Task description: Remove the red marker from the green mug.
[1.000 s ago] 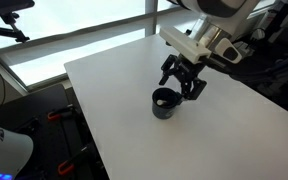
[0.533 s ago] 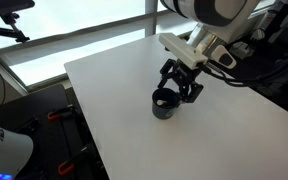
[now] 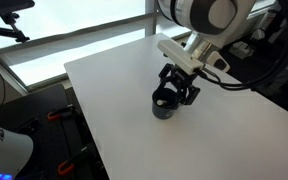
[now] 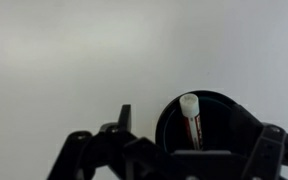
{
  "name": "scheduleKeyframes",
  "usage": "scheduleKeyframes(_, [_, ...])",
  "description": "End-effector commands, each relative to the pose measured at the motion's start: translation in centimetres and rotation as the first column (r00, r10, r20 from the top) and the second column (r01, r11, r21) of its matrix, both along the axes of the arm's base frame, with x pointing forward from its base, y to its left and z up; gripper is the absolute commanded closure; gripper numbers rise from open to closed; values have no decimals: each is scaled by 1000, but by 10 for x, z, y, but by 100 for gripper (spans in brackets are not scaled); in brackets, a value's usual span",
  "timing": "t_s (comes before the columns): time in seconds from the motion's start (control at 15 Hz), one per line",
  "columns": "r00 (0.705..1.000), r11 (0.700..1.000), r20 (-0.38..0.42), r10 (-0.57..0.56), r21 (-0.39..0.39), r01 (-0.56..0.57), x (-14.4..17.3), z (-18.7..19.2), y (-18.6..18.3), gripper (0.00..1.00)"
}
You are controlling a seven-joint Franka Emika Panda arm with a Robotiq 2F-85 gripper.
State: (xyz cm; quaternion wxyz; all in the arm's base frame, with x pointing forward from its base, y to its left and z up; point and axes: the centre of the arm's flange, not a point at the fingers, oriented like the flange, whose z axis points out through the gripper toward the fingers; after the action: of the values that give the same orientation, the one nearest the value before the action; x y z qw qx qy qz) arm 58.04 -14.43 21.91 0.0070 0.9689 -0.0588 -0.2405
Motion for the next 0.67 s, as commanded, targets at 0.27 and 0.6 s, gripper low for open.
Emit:
scheduleKeyframes(0.27, [1000, 1000, -13, -1, 0, 1, 2, -13, -2, 0])
scheduleKeyframes(0.6, [1000, 1000, -27, -8, 1, 8, 2, -19, -3, 0])
